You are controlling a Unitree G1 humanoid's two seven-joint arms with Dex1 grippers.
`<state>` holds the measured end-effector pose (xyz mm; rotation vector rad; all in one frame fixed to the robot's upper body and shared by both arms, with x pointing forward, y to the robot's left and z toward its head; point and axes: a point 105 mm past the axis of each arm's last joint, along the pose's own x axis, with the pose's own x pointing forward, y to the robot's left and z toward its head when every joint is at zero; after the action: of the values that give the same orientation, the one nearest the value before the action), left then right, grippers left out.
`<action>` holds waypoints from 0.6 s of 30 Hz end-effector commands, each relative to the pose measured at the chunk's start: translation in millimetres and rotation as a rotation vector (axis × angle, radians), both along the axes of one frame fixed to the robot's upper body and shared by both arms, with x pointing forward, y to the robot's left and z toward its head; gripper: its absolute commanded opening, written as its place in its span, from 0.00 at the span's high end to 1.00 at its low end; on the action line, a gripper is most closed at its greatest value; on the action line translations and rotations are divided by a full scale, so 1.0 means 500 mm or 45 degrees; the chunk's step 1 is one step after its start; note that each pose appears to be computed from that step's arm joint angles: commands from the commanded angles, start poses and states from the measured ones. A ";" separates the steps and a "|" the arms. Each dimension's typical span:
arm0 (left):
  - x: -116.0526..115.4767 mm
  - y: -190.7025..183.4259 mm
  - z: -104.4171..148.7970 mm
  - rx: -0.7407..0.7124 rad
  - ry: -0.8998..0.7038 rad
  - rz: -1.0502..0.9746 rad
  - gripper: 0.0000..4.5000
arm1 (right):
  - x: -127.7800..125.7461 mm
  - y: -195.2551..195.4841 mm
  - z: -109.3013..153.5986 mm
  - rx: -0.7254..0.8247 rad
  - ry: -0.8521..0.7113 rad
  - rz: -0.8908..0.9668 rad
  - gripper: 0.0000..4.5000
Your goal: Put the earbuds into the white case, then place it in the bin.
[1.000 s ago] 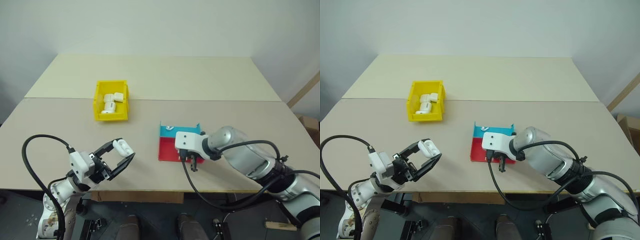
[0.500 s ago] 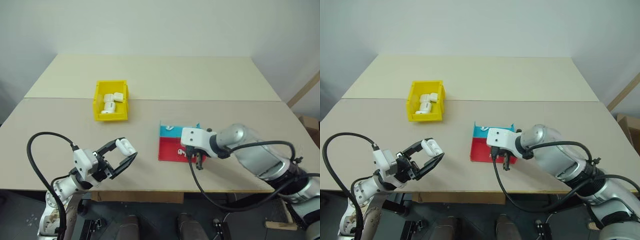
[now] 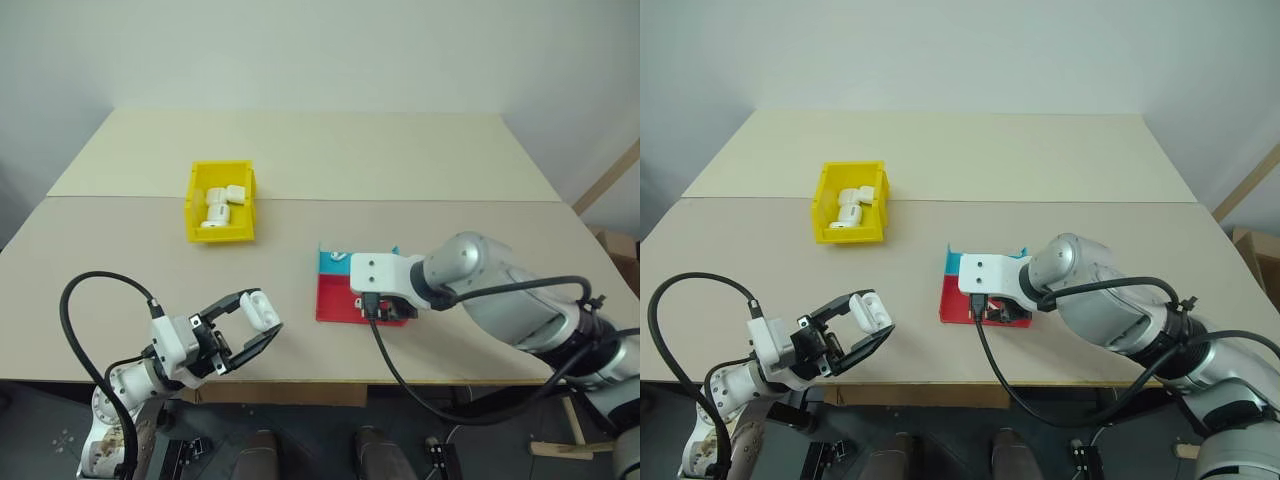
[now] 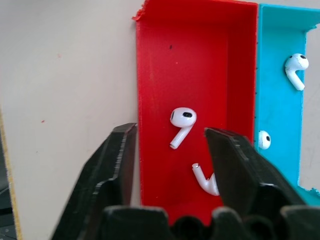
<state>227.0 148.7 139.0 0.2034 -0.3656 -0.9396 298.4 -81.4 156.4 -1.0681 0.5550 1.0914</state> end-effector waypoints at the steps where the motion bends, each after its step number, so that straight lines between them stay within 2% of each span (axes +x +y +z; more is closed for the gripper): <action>1: -0.007 -0.002 -0.001 0.035 -0.040 -0.012 0.37 | 0.015 0.004 0.013 -0.007 -0.049 -0.027 0.42; 18: -0.012 -0.004 -0.011 0.072 -0.019 0.013 0.37 | 0.045 0.023 -0.031 -0.010 0.062 -0.150 0.42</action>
<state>224.5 149.3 123.6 0.2408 -0.3005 -0.9327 317.4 -71.6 132.0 -0.9854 0.6850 1.0388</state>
